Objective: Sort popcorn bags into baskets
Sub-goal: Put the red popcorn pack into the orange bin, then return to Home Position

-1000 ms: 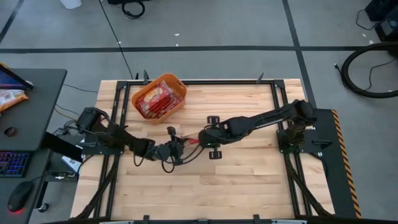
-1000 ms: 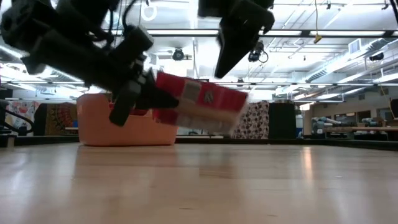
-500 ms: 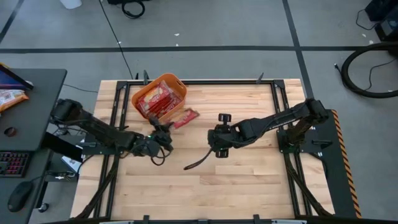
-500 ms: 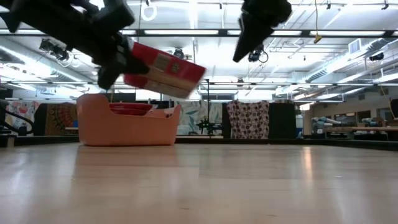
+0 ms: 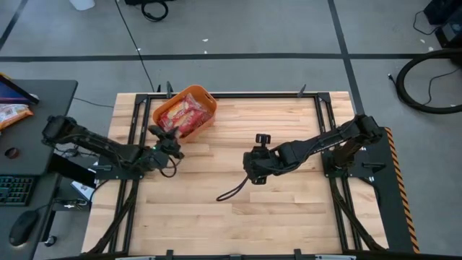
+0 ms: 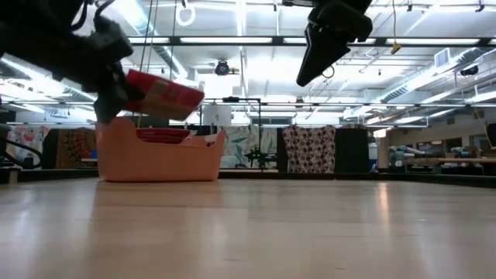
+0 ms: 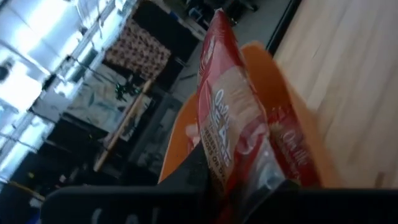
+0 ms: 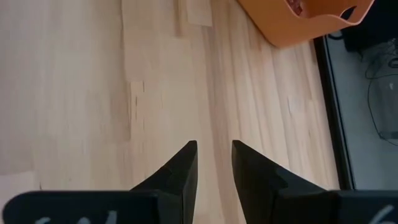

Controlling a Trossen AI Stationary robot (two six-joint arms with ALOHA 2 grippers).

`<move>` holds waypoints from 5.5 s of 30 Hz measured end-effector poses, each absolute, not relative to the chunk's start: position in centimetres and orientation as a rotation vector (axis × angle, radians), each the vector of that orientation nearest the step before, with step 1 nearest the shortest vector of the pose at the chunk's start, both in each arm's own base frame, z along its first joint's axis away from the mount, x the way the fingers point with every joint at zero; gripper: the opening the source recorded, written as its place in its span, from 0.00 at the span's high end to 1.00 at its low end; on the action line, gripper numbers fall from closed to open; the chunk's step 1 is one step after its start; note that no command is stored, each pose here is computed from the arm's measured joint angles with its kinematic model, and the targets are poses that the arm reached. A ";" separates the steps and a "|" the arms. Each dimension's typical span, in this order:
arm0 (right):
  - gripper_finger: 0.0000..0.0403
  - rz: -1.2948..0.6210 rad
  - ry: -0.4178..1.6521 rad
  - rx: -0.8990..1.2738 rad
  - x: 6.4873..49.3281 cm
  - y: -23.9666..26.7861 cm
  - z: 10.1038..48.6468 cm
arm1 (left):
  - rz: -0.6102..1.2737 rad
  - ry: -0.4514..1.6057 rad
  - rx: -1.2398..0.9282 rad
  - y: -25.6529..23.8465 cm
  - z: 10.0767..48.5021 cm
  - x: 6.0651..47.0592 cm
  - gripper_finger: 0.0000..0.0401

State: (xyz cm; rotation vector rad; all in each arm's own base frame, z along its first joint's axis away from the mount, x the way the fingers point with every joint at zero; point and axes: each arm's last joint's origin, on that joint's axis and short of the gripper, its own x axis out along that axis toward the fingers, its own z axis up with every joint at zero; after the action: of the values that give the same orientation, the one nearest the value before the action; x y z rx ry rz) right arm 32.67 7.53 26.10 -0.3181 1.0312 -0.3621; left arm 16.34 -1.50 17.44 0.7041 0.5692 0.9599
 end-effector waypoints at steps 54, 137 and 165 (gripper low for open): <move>0.74 -0.318 0.968 -0.273 33.1 8.5 26.3 | 1.034 0.341 -0.047 3.2 19.1 12.2 0.59; 0.75 -0.245 0.186 0.218 16.7 0.9 19.6 | 0.248 -0.132 -0.149 -1.1 19.0 9.2 0.63; 0.75 -0.270 -0.065 0.188 11.4 0.2 17.2 | 0.195 -0.103 -0.059 -1.5 18.9 9.2 0.63</move>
State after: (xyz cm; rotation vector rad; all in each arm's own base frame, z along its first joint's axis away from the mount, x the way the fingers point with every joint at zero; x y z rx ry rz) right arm 11.41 0.18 17.18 0.1879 -0.0646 -0.2696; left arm 9.21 -1.51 18.86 -0.0590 -0.1034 0.1955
